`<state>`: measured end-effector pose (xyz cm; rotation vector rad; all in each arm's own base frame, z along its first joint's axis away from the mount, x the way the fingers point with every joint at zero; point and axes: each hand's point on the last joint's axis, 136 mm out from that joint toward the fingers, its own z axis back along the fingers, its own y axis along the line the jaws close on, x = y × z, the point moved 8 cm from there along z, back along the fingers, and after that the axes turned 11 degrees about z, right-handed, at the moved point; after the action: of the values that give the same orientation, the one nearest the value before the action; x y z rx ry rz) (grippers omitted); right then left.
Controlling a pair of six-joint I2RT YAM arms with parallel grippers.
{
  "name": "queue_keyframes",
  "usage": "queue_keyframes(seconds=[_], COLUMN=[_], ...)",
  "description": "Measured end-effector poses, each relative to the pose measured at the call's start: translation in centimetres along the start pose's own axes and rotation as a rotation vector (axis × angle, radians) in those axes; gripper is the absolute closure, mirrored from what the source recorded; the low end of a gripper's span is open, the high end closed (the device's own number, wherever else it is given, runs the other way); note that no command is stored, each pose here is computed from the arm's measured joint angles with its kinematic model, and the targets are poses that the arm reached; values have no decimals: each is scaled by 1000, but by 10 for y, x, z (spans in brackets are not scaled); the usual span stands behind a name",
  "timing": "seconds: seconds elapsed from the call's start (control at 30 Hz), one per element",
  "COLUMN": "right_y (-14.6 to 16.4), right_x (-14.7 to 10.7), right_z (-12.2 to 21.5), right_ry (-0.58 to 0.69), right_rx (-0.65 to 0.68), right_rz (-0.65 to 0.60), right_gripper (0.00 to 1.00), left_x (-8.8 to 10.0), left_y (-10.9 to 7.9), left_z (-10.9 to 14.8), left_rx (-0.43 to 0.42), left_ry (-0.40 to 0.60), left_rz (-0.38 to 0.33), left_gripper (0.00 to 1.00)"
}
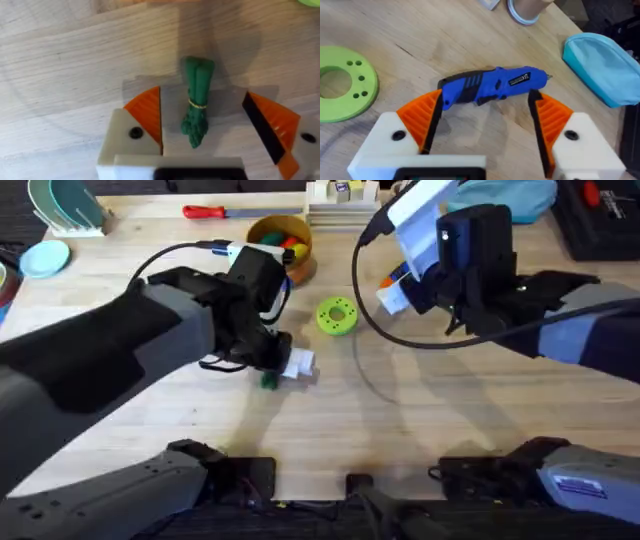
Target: Pick up the gripper from the table and insert it into the empty holder that is missing its gripper. Then pick up a screw, insert it into the mounting hole, and use the screwdriver to tighten it. Finally, clean up the table by picking up the vegetable and placing it into the bucket.
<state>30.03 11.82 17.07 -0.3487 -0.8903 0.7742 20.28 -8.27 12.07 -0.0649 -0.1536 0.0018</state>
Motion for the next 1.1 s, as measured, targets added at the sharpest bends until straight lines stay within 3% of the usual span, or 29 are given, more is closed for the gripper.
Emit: queue_keyframes(seconds=[0.37, 0.43, 0.57, 0.6, 0.77, 0.87, 0.97, 1.1], right_y=[0, 0, 0, 0, 0, 0, 0, 0], right_x=[0, 0, 0, 0, 0, 0, 0, 0], right_z=[0, 0, 0, 0, 0, 0, 0, 0], right_ry=[0, 0, 0, 0, 0, 0, 0, 0], right_rx=[0, 0, 0, 0, 0, 0, 0, 0], right_rz=[0, 0, 0, 0, 0, 0, 0, 0], right_gripper=[9, 10, 10, 10, 10, 10, 10, 10], left_x=[10, 11, 11, 12, 13, 32, 63, 113], left_y=[-2, -4, -4, -3, -3, -7, -15, -29], left_z=[-12, -12, -12, -11, -3, 19, 53, 97], left_rx=[66, 59, 62, 68, 88, 99, 99, 36], left_ry=[107, 112, 110, 109, 128, 73, -79, -395], left_rz=[1, 5, 3, -1, -2, -3, 1, 16], left_gripper=[31, 205, 841, 953, 988, 990, 992, 992])
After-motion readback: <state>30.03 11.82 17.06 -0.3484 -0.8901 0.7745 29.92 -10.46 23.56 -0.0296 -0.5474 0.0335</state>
